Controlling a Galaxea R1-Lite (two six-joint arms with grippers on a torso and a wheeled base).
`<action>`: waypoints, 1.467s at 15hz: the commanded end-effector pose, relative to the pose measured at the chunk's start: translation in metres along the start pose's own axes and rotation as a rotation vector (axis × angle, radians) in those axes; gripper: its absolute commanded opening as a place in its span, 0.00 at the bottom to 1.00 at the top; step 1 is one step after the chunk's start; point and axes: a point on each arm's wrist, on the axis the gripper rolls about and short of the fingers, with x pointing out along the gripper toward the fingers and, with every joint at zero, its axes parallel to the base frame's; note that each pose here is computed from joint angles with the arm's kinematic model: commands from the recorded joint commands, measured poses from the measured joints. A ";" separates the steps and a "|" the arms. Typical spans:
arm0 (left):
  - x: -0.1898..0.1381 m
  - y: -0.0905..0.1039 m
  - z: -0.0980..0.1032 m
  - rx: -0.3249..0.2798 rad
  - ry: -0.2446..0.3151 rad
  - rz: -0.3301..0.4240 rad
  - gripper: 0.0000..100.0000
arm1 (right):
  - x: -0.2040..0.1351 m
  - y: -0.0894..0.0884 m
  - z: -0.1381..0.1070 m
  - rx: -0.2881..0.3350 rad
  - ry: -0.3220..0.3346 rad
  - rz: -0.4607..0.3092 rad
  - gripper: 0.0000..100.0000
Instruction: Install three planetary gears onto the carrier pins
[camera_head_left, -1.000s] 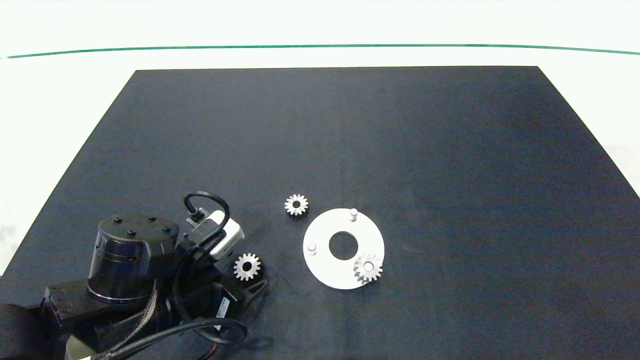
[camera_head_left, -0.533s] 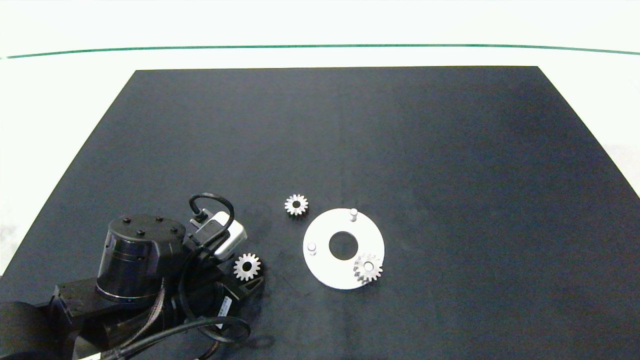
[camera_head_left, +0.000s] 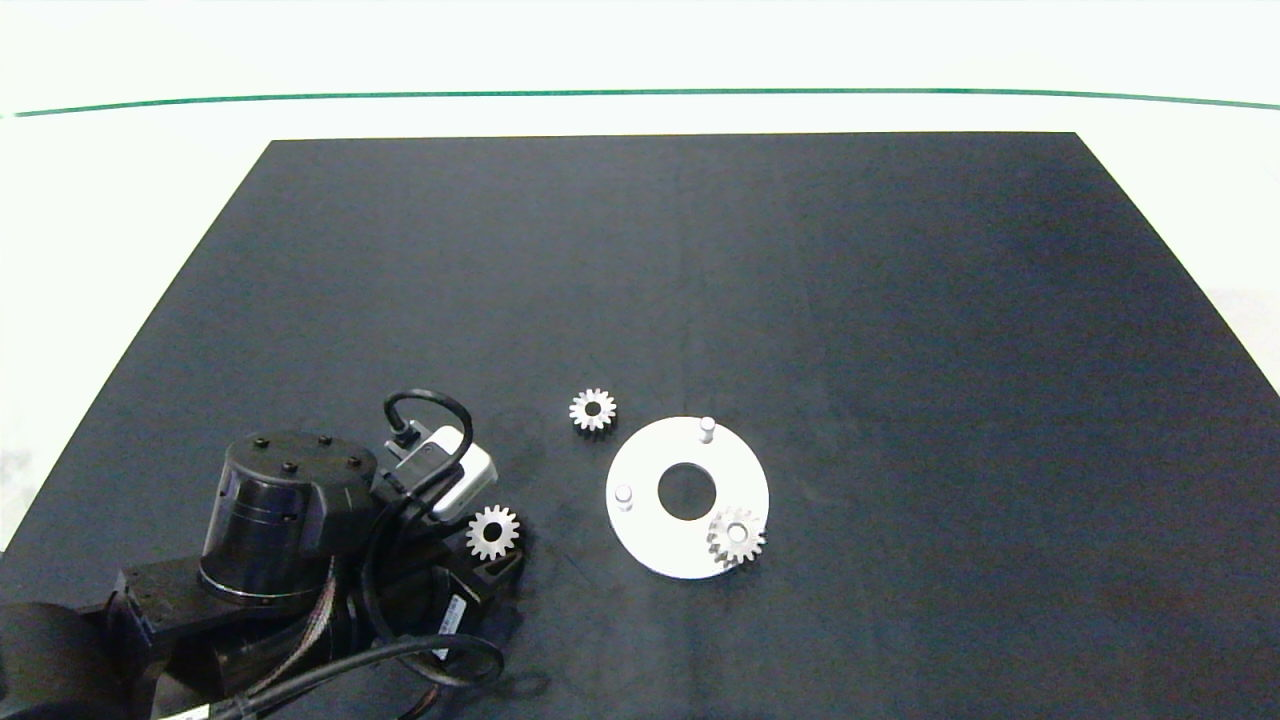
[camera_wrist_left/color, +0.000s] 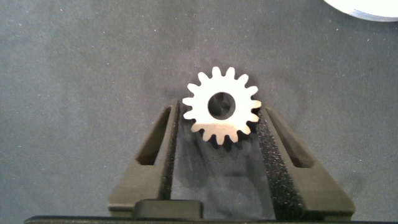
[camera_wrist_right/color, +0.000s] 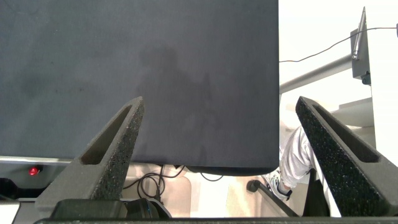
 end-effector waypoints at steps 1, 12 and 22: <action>0.001 0.000 0.000 0.001 0.002 0.001 0.40 | 0.001 0.000 0.000 -0.005 0.008 0.000 1.00; -0.011 0.000 0.011 0.002 -0.069 0.037 0.17 | -0.001 0.000 -0.001 -0.002 -0.001 -0.002 1.00; -0.035 -0.035 0.060 0.117 -0.140 -0.049 0.13 | -0.001 0.000 -0.002 -0.014 0.002 -0.004 1.00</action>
